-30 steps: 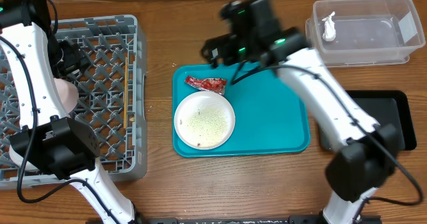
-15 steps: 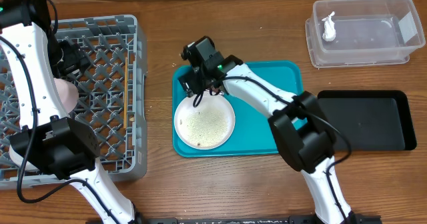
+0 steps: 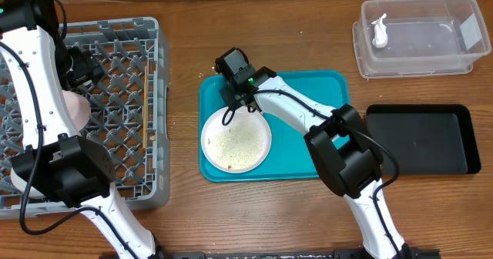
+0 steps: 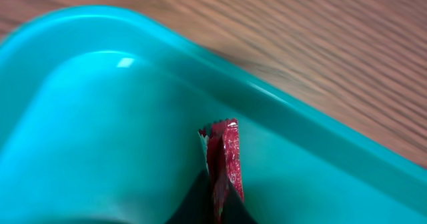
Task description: Sort waste into correct bins and load items into the dishwasher
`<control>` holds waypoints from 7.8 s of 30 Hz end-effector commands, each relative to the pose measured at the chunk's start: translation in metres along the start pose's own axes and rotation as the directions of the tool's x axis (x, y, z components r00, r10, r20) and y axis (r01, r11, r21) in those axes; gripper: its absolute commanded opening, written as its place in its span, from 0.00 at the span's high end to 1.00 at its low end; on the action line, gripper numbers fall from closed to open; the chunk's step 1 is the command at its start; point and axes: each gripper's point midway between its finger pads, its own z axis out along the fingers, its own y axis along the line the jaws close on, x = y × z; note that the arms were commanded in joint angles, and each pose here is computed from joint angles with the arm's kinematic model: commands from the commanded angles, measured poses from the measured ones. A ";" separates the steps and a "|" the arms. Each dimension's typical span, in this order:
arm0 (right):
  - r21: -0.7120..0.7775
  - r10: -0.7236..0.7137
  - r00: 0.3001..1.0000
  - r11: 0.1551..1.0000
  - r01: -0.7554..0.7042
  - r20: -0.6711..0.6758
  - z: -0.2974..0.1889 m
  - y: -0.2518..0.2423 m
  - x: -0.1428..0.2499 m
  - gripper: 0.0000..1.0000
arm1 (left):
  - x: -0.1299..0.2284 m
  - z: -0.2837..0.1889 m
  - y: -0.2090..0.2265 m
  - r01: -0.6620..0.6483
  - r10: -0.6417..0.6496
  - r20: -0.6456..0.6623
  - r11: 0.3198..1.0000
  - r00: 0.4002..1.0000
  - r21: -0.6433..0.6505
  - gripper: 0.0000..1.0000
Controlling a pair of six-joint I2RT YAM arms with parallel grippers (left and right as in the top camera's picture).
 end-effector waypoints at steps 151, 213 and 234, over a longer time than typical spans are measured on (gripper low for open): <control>0.029 0.420 0.882 0.905 -0.424 -0.213 -0.130 0.050 0.086 0.12 | -0.003 -0.012 0.003 -0.003 0.003 0.039 1.000 0.999 -0.001 0.00; 0.576 0.542 0.799 0.751 -0.323 -0.259 -0.136 -0.082 0.131 0.96 | -0.003 -0.011 0.003 -0.003 0.003 0.038 1.000 0.999 -0.001 0.00; 0.436 0.913 0.372 0.406 -0.803 -0.164 -0.192 -0.243 0.106 0.96 | -0.003 -0.012 0.002 -0.005 0.005 0.039 1.000 0.999 -0.001 0.00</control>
